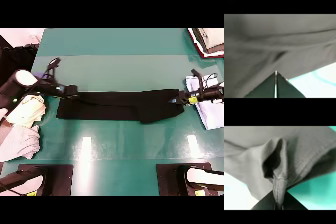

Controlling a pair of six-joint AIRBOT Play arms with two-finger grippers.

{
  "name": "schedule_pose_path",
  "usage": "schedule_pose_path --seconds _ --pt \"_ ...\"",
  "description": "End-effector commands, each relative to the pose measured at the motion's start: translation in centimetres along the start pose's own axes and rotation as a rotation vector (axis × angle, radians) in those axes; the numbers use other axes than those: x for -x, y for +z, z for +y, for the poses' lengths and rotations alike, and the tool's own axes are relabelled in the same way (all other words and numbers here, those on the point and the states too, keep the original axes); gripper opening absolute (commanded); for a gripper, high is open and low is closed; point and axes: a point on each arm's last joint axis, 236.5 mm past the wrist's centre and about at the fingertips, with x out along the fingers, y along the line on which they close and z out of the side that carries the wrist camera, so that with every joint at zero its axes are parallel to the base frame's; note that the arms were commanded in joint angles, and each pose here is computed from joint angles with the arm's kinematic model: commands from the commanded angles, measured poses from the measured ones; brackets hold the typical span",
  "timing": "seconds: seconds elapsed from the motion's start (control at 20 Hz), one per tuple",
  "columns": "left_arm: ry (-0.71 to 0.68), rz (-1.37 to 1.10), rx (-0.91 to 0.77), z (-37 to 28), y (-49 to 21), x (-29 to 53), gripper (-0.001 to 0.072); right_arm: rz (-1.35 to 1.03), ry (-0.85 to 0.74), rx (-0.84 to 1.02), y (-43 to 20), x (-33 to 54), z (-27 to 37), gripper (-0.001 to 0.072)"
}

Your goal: Fold the shirts.

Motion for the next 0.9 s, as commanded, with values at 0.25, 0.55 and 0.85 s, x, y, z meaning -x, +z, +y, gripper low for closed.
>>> schedule_pose_path --seconds 0.25,0.55,0.85 --pt "-0.106 0.164 -0.193 -10.5 -1.8 -13.7 0.0024 -0.005 0.052 0.312 3.3 3.4 17.2 0.0020" --pt "-0.112 0.216 -0.185 -10.6 -2.6 -17.6 0.0023 0.039 0.114 0.472 3.4 1.7 26.2 0.0020" --pt "-0.108 0.219 -0.202 -10.4 -2.7 -17.6 0.0023 0.073 0.165 0.580 3.8 -1.5 31.7 0.0020"
